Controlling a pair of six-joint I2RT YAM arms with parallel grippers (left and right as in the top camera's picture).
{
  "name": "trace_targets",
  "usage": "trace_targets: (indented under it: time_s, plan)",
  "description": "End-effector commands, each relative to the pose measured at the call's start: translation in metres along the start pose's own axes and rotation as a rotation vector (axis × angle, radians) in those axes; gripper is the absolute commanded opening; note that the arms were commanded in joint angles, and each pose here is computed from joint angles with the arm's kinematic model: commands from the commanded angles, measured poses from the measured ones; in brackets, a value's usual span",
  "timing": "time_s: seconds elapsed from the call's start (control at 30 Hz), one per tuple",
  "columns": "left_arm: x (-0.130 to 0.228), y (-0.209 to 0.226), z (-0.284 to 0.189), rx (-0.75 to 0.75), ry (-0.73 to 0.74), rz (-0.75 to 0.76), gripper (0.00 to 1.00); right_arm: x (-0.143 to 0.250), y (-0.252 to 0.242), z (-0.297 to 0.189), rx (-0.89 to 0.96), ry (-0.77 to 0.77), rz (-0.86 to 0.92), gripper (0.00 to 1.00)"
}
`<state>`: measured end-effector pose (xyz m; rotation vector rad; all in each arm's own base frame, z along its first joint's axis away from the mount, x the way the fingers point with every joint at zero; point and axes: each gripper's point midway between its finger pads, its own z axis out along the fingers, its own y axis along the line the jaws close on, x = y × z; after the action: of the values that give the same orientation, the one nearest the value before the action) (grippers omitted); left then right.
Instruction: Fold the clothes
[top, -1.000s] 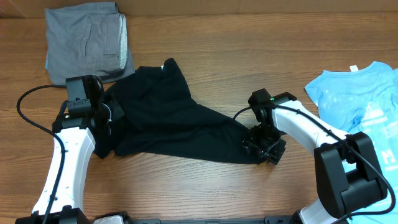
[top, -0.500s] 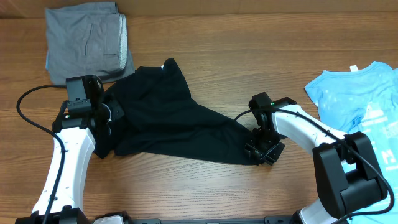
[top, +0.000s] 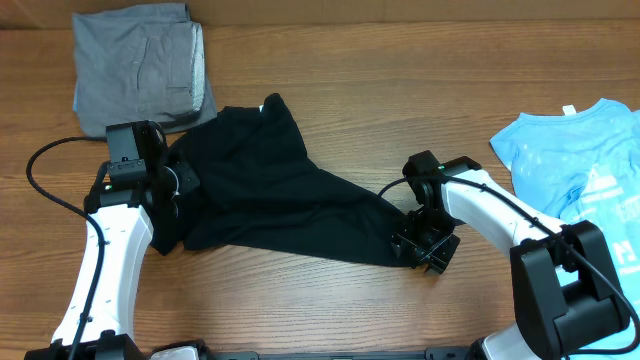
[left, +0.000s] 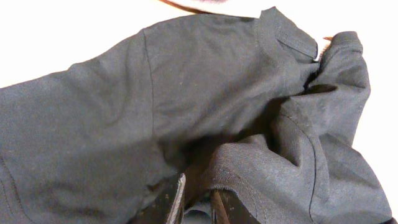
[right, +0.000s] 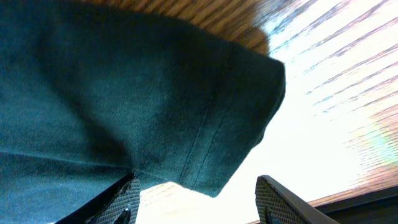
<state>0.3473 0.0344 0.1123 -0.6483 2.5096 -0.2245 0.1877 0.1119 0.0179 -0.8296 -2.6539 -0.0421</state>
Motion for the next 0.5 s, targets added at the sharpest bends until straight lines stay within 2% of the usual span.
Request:
trace_targets:
  time_s: [0.0,0.13,0.47]
  plan:
    - [-0.0093,0.0005,-0.0078,-0.005,-0.034,0.016,0.18,0.0065,0.0069,-0.0025,-0.034,0.000,-0.041,0.63]
    - [-0.0086,0.0009,-0.0078,-0.007,-0.031,0.016,0.19,0.0047,0.0126,0.0000,-0.051,-0.017,-0.054,0.57]
    - [-0.0080,0.0011,-0.0078,-0.008,-0.028,0.019,0.19,-0.0028,0.0092,0.0011,-0.030,-0.058,-0.055,0.56]
